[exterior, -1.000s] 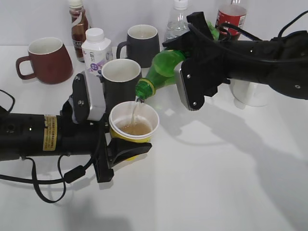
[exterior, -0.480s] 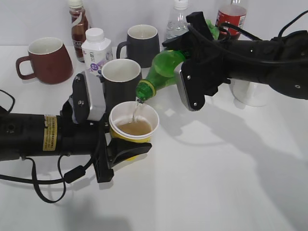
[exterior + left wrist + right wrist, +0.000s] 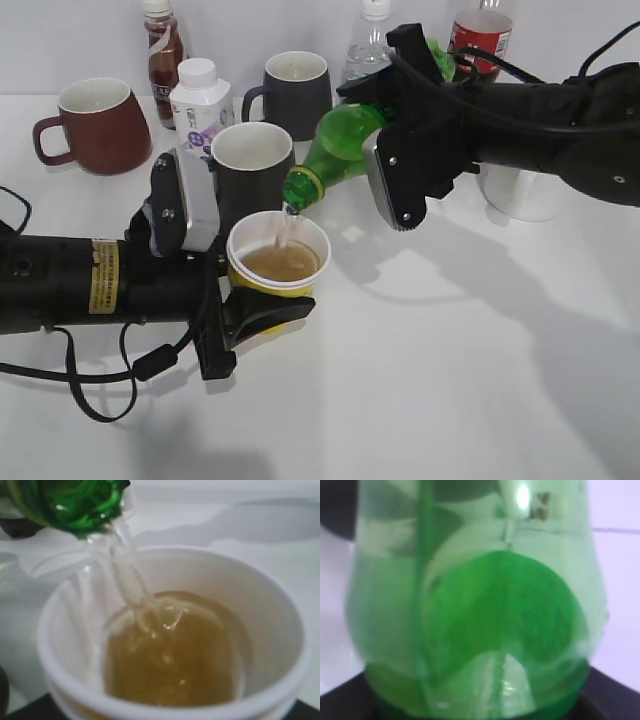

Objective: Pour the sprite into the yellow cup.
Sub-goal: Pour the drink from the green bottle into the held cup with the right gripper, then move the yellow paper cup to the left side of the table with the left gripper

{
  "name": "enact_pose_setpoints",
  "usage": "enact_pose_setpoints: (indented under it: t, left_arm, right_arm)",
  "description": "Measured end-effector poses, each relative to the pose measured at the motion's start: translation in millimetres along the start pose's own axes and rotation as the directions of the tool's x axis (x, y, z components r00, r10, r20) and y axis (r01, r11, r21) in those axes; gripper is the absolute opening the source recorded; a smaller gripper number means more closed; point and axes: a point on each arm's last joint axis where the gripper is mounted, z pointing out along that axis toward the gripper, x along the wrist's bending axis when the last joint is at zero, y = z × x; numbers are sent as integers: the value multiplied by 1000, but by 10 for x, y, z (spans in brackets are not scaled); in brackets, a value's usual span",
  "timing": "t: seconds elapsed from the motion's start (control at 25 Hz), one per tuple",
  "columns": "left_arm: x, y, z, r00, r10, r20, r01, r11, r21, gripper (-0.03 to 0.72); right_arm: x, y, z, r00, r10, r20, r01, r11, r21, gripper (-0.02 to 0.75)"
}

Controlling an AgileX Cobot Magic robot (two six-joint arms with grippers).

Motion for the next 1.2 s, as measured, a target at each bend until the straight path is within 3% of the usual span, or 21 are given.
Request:
enact_pose_setpoints:
  t: [0.36,0.6,0.76,0.96,1.2]
  left_arm:
    - [13,1,0,1000,-12,-14,12,1000,-2,412]
    - [60,77,-36,997,-43,-72,40,999,-35,412]
    - [84,115,-66,993,-57,-100,52,997,-53,411]
    - [119,191,-142,987,-71,-144,59,995,-85,411]
    - [170,236,-395,956,-144,-257,110,984,-142,411]
  right_arm:
    - [-17,-16,-2,987,159,18,-159,987,15,428]
    - [-18,-17,-2,922,386,23,-387,922,11,428]
    - [-25,-14,-2,819,573,28,-573,819,0,428]
    - [-50,-6,-3,619,784,37,-783,620,-36,428]
    - [-72,-42,-3,406,911,74,-911,410,-52,428]
